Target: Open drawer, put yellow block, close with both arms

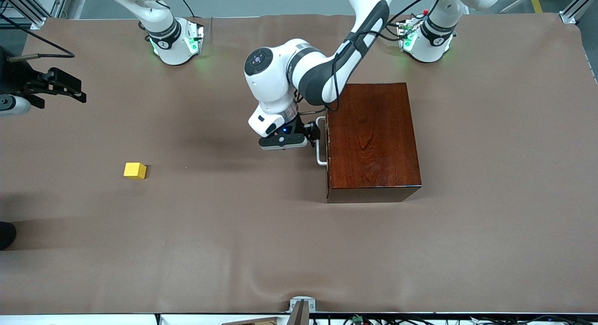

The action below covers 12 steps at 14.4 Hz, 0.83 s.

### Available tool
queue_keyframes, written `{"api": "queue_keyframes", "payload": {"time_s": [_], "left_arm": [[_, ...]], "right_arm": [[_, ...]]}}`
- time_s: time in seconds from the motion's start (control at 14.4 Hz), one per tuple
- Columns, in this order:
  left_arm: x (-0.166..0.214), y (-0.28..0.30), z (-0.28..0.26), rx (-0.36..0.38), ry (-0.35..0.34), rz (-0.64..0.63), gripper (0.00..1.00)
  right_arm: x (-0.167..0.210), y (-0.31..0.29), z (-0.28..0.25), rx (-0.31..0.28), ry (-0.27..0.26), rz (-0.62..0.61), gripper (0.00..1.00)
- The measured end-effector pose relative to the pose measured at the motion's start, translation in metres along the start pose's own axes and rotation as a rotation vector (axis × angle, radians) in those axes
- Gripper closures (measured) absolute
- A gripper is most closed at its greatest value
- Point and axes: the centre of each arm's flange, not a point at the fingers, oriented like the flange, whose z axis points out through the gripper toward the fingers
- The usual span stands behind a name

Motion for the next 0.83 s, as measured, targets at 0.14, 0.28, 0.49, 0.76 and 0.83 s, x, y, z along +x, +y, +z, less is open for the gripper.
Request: {"api": "queue_keyframes", "payload": {"time_s": [0.14,0.28,0.49,0.76,0.83], "left_arm": [[-0.004,-0.001,0.008,0.034,-0.019,0.005,0.0],[-0.005,0.0,0.013,0.047,-0.028,0.006,0.0],[-0.007,0.001,0.019,0.06,-0.036,0.007,0.0],[-0.01,0.004,0.034,0.078,-0.046,-0.029,0.0],[-0.01,0.005,0.036,0.081,-0.047,-0.035,0.0]], "right_arm": [[0.0,0.002,0.0,-0.001,0.0,0.003,0.0],[0.0,0.002,0.0,-0.002,0.003,0.003,0.0],[0.0,0.002,-0.004,-0.004,0.015,0.003,0.0],[0.0,0.004,-0.005,-0.005,0.017,0.007,0.0],[0.0,0.004,-0.005,-0.005,0.018,0.008,0.0]]}}
